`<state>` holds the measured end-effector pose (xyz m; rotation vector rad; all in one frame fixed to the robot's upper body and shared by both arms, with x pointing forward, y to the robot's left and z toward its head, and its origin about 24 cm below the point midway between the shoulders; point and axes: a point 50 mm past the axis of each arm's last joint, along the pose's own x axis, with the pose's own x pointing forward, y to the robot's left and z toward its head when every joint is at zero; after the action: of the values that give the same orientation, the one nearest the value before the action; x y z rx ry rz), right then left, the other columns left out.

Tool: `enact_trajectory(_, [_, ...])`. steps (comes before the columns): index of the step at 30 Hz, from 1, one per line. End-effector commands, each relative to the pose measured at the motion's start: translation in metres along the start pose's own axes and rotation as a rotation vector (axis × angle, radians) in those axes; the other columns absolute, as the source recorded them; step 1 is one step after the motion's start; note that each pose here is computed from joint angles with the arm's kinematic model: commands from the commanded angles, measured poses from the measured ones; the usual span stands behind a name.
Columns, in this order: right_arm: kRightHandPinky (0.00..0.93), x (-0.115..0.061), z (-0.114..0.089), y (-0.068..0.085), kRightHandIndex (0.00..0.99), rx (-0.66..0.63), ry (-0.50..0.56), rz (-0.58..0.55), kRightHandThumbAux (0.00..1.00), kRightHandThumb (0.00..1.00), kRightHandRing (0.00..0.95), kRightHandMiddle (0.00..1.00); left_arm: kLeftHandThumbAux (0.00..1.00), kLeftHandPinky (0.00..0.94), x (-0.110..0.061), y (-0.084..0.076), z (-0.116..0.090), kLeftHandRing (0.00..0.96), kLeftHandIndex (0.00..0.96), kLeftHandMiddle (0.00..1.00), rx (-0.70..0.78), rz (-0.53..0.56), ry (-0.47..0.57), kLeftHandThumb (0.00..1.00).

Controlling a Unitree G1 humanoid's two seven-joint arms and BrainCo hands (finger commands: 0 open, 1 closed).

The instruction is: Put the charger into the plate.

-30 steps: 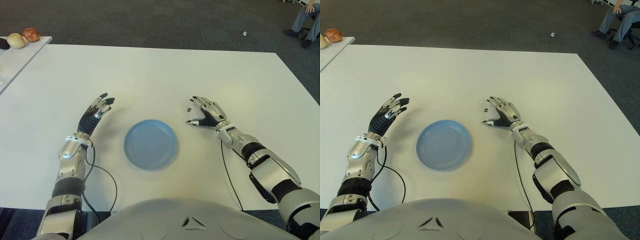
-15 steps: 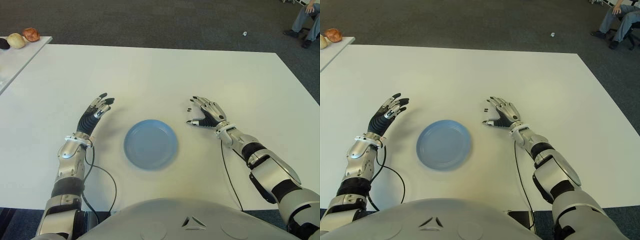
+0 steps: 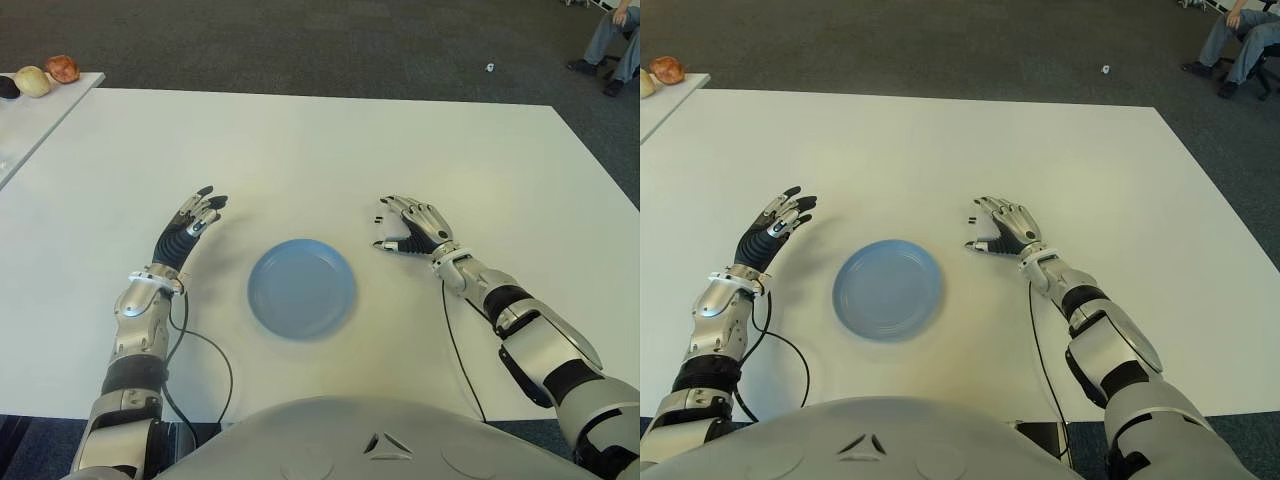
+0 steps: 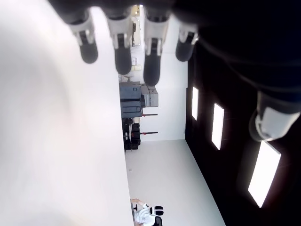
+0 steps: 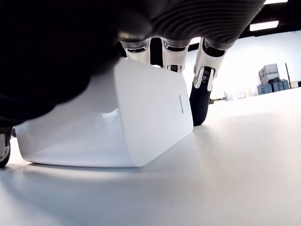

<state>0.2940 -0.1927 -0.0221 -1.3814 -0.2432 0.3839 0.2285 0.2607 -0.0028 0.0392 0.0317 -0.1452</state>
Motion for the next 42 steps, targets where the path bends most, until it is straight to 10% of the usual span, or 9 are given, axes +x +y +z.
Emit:
enact_trajectory(1, [0.47,-0.0221,-0.0039,0.0254,0.188,-0.018,0.049,0.107,0.412,0.545,0.379,0.345,0.42,0.024,-0.001,0.0028,0.001,0.124,0.084,0.184,-0.002,-0.002,0.0,0.0])
enact_trajectory(15, [0.805,-0.0213,-0.0052,0.0286,0.609,-0.085,0.097,0.088,0.447,0.721,0.77,0.767,0.406,0.069,-0.0014,0.0042,0.0047,0.133,0.089,0.18,-0.012,0.01,-0.014,0.0])
enact_trajectory(42, [0.883,-0.0219,-0.0047,0.0322,0.854,-0.096,0.154,0.064,0.679,0.871,0.884,0.895,0.405,0.065,-0.0002,0.0062,0.0102,0.133,0.097,0.177,-0.047,0.008,-0.05,0.01])
